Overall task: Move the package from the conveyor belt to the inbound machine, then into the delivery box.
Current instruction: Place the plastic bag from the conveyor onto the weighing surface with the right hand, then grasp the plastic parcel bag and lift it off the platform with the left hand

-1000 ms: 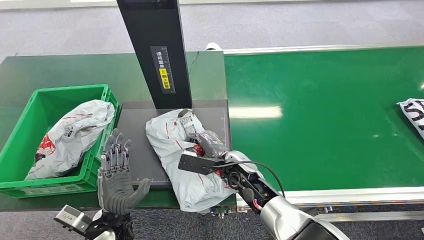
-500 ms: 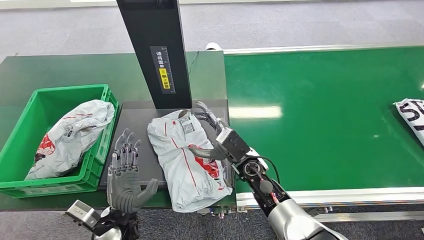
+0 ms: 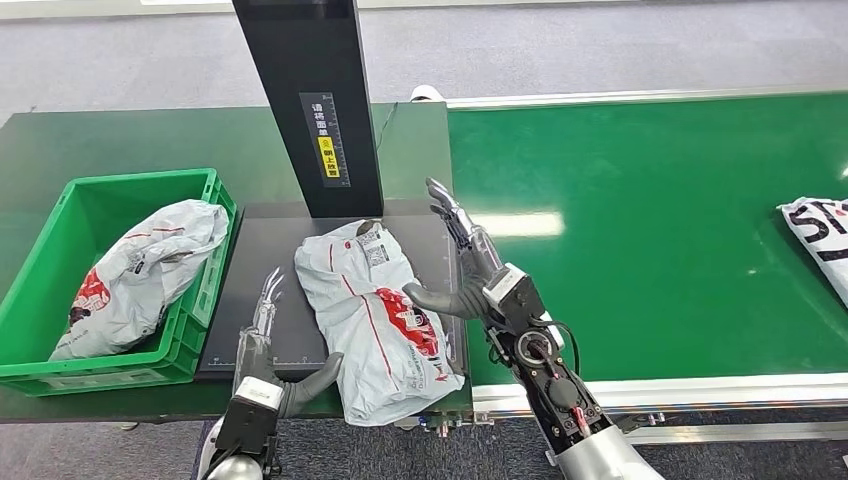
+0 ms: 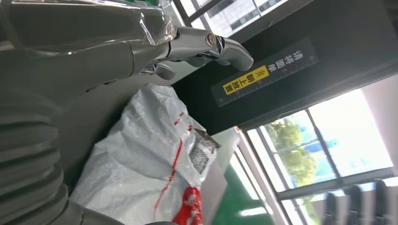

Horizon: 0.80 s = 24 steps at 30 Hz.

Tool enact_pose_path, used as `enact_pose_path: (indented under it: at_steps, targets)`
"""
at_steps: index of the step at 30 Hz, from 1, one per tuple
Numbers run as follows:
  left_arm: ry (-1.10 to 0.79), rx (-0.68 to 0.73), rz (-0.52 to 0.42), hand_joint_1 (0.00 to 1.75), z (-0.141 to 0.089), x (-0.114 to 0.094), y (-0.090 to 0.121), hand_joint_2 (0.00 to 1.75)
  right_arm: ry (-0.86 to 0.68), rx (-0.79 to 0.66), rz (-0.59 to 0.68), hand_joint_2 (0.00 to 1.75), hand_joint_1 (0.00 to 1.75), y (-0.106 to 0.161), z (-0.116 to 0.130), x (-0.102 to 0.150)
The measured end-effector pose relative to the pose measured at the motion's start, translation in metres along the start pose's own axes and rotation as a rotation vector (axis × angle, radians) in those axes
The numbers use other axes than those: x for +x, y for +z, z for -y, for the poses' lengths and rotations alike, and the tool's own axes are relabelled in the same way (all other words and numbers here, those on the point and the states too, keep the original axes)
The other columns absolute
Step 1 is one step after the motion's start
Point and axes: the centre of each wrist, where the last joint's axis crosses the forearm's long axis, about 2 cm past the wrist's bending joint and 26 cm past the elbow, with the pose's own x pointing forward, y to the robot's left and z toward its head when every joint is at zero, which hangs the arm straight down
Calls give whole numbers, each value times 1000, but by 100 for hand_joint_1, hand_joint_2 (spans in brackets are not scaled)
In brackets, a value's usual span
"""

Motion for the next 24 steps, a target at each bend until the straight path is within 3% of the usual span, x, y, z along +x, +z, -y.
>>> enact_pose_path:
  at_steps: [3, 8, 16, 20, 24]
  targets:
    - [-114, -34, -52, 0, -2, -1, -2, 175, 13, 9, 19, 175, 0, 5, -1, 5]
    - [-480, -105, -138, 0, -8, 2, -21, 175, 17, 43, 46, 175, 0, 17, -7, 12]
    - [-620, -204, -238, 7, -7, -4, -38, 175, -32, 40, 11, 175, 0, 45, -22, 9]
    - [-621, -249, -250, 165, -5, -8, -40, 175, -47, 18, -10, 175, 0, 57, -27, 7]
    - [-621, -268, -247, 174, -5, -12, -42, 175, -61, -11, -25, 175, 0, 68, -29, 6]
